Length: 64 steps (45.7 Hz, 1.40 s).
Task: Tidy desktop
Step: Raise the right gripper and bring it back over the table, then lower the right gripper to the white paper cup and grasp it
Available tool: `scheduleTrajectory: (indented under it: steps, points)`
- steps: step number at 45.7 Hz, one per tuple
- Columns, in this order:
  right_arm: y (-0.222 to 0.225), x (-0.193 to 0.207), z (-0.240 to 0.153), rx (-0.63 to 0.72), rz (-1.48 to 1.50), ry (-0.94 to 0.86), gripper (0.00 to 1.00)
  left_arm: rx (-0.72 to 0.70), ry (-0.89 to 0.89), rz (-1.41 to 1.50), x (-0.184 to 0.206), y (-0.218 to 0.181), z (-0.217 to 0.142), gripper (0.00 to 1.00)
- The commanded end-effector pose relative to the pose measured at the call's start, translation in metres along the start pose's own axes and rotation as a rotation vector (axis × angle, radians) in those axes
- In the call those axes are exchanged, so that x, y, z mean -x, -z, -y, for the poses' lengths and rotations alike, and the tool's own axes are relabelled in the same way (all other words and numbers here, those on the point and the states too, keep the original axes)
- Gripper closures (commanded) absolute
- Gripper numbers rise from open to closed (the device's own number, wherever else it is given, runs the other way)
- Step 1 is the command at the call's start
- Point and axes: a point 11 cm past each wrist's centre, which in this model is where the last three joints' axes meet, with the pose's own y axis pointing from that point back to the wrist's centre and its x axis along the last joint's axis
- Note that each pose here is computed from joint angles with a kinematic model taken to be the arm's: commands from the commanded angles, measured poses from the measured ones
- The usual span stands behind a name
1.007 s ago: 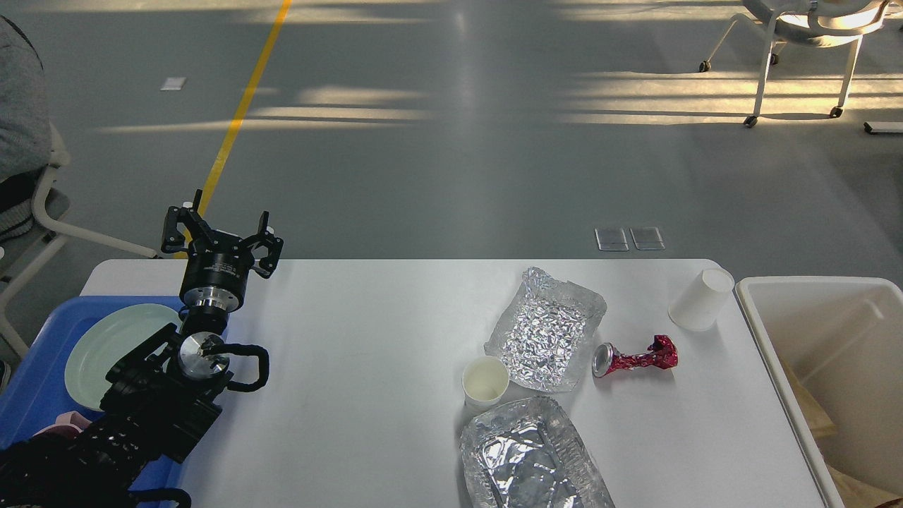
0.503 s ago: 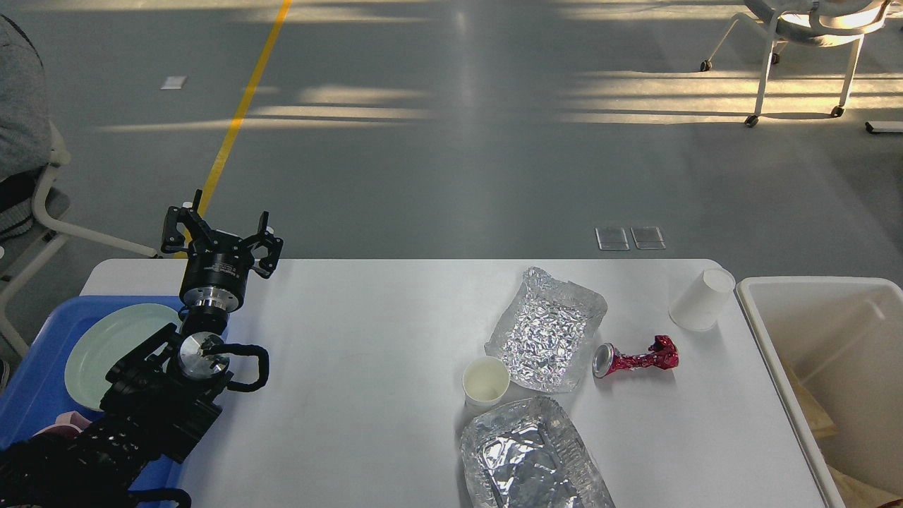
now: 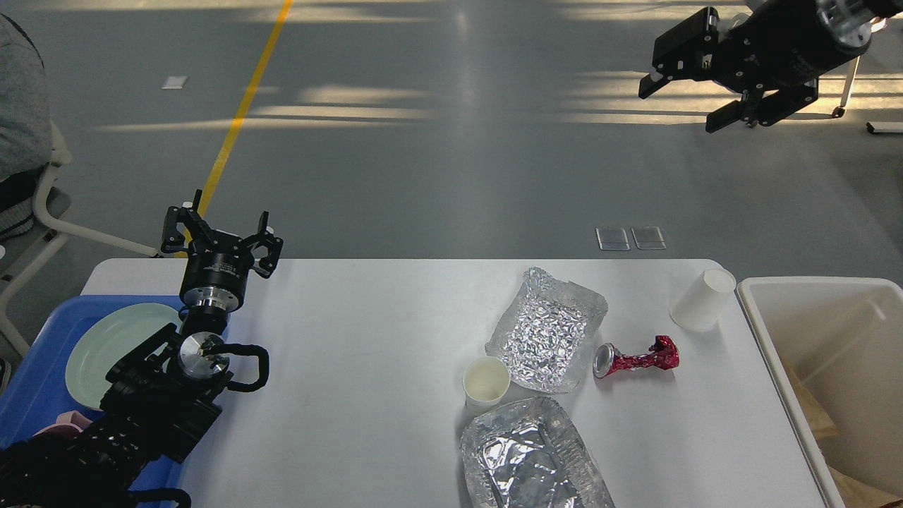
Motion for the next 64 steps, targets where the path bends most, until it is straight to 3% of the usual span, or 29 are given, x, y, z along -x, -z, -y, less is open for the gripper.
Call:
scheduleTrajectory:
  steps: [1,9,26,64]
  points:
    - [-0.027,0.017,0.038,0.057,0.032,0.075,0.0,0.0,0.0,0.0,0.0,0.0,0.0,0.0]
    - [-0.073,0.048,0.079,0.239,-0.006,0.18,0.0,0.0,0.0,0.0,0.0,0.0,0.0,0.0]
    - [-0.127,0.063,0.148,0.361,0.027,-0.004,0.0,0.0,0.0,0.0,0.0,0.0,0.0,0.0]
    - [-0.2,0.097,0.206,0.501,0.073,-0.237,0.0,0.0,0.0,0.0,0.0,0.0,0.0,0.0]
